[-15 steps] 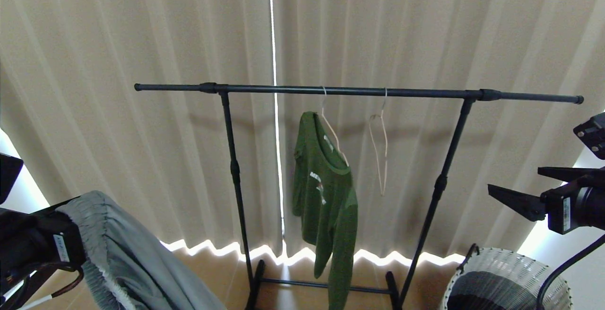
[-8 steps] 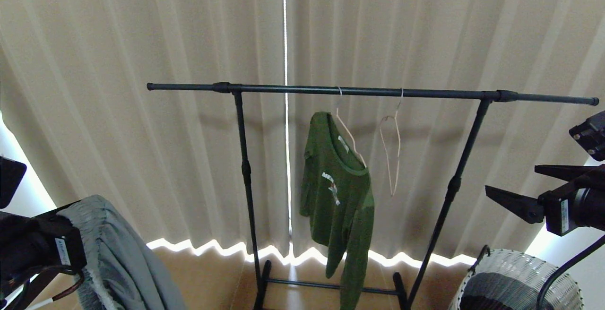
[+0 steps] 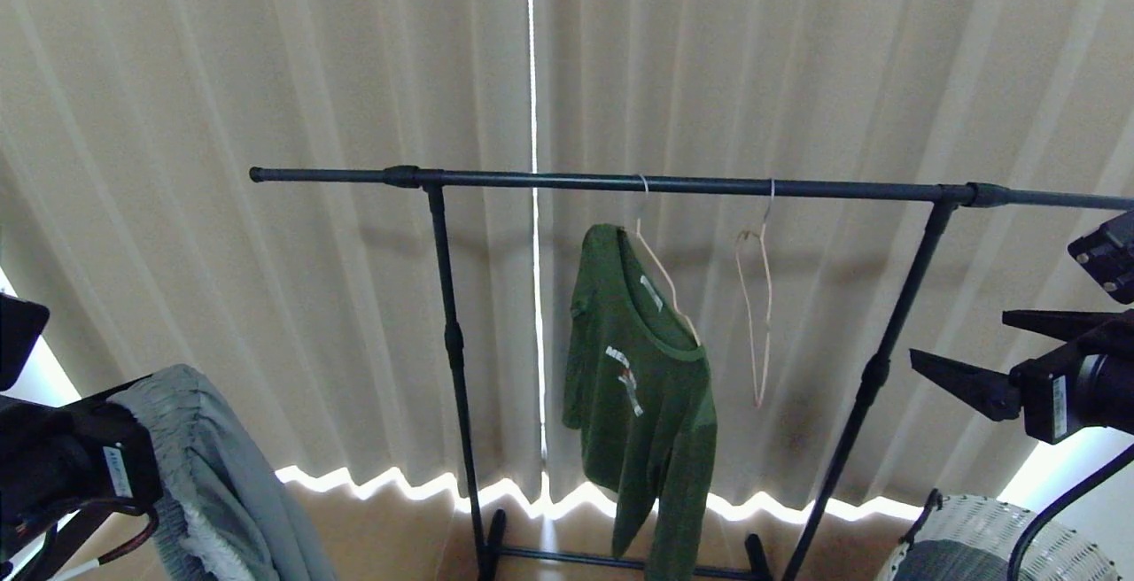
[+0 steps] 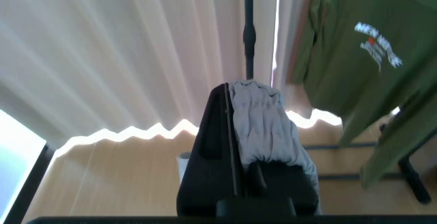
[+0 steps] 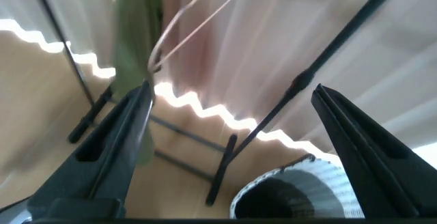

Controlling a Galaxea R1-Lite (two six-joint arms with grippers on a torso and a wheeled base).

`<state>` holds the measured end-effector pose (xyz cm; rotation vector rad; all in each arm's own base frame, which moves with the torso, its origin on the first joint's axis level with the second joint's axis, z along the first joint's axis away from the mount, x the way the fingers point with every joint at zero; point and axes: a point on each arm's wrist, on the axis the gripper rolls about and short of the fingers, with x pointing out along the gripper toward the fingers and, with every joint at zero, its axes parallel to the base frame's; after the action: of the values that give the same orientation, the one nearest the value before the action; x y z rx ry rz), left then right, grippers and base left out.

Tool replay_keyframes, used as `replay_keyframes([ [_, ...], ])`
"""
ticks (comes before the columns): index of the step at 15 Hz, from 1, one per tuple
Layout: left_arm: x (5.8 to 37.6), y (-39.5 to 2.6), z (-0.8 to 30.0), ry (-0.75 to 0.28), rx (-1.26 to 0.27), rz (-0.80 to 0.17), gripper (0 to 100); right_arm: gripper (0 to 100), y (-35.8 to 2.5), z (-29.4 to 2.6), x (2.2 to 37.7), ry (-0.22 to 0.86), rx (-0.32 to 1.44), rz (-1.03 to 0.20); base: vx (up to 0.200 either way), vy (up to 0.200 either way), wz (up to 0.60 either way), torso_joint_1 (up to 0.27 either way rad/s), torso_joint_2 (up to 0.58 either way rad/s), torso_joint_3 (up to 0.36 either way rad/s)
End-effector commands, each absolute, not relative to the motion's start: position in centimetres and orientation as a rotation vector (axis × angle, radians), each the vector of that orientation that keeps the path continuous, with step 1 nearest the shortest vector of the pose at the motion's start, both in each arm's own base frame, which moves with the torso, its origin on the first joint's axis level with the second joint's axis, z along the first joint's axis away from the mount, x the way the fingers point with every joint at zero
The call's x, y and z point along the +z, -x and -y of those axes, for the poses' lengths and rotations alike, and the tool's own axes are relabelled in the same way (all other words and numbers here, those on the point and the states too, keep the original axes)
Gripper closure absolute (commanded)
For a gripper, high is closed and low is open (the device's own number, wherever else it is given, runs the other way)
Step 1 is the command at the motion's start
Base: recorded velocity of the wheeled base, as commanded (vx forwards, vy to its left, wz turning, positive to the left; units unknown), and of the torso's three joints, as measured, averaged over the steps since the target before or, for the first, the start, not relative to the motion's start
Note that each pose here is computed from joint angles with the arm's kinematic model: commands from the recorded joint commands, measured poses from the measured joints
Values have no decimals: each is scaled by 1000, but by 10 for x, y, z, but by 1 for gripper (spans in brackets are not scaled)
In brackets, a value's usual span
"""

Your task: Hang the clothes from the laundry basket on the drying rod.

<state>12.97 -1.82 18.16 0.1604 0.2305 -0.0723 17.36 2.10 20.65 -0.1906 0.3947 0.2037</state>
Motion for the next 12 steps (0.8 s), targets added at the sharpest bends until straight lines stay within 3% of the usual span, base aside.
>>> replay_keyframes([
  [1,182,-130,18,-161,-72,-230,100,0,-173,-21,206,191,205,-395,200,0,0,-2,-2,2],
  [3,181,-130,18,-162,-72,-232,100,0,-173,-22,205,192,208,-398,200,0,0,5,-2,2],
  [12,180,-131,18,-159,-67,-238,100,0,-205,-54,189,247,231,-445,0,0,0,0,0,0],
])
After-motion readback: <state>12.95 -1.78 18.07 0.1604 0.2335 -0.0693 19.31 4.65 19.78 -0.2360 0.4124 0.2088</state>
